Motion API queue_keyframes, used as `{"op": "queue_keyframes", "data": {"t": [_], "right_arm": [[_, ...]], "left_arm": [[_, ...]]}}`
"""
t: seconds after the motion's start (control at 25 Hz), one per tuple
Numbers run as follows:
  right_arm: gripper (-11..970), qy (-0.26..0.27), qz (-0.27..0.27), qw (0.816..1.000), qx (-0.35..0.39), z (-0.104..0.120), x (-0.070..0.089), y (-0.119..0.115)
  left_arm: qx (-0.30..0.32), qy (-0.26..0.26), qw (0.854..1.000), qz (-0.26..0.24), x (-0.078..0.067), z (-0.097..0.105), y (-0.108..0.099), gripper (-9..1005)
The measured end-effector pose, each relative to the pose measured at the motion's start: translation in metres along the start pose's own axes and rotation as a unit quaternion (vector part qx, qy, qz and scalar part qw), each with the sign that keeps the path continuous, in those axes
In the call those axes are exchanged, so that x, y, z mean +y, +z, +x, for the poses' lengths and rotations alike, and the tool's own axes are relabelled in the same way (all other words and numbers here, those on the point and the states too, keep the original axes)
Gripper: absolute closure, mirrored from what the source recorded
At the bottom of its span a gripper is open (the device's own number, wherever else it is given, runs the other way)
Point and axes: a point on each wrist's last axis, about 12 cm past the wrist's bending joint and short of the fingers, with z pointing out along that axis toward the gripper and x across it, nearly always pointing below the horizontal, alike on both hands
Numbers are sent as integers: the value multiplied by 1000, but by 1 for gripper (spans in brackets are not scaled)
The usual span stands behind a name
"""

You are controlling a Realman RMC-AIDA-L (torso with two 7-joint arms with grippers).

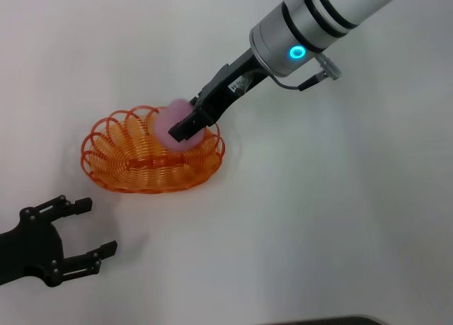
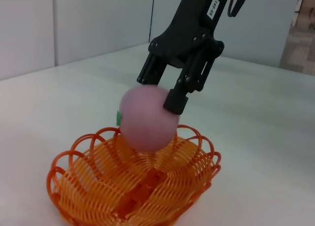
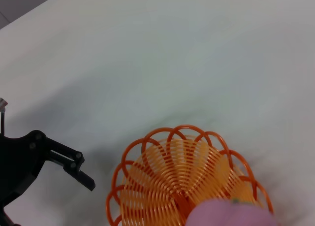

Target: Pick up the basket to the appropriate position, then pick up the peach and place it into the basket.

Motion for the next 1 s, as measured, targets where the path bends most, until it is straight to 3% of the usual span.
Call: {"op": "queue_keyframes", "data": {"t": [0.24,0.6,1.0], "right_arm": [[149,-10,-9,1000,-11,1,0,-1],[60,-11,-20,998,-66,21,-10,-21],[49,8,-48,983,-179,98,-25,-63]], "left_arm": [[-2,-3,1000,-4,0,0,-1,154],[-5,-6,1000,-9,1,1,-3,154],[-5,-8,1000,-10,0,2,-3,155]]}}
